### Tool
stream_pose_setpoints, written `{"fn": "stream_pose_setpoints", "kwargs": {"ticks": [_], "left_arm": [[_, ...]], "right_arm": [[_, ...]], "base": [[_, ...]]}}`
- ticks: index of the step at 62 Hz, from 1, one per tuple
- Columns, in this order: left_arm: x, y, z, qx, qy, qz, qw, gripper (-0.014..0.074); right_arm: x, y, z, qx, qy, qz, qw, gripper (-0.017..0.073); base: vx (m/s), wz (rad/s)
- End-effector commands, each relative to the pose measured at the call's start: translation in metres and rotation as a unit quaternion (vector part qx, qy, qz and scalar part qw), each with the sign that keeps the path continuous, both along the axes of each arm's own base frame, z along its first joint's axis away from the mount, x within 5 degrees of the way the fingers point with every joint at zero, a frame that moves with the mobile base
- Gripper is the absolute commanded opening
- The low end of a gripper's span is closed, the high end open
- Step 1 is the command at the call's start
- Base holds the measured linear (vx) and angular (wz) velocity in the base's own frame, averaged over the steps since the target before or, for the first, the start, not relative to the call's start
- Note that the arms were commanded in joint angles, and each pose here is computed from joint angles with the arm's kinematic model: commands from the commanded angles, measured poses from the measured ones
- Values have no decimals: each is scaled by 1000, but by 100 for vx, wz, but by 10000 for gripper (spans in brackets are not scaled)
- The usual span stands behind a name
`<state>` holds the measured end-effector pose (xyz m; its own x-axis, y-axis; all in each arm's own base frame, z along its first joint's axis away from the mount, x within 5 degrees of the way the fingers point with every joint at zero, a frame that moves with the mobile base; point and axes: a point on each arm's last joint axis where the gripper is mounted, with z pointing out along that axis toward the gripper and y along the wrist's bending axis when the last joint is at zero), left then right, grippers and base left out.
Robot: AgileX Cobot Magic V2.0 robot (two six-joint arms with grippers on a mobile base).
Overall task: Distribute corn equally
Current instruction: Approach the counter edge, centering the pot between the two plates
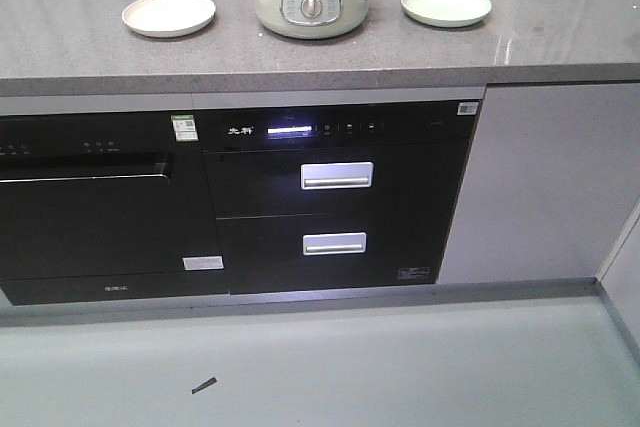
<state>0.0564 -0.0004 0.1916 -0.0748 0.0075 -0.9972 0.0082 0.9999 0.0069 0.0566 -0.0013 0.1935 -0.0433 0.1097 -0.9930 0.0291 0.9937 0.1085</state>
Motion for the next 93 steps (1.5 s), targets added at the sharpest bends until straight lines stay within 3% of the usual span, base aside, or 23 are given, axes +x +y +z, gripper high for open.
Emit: {"fn": "stream_pose_setpoints", "kwargs": {"ticks": [1,93], "left_arm": [[0,0,3,-4,-37,1,999,-6],[0,0,3,-4,-37,1,999,-6]], "right_arm": [[0,0,4,-10,-34,-3,999,-6],[0,0,4,-10,-35,-3,999,-6]], "base": [[11,3],[9,3]]}}
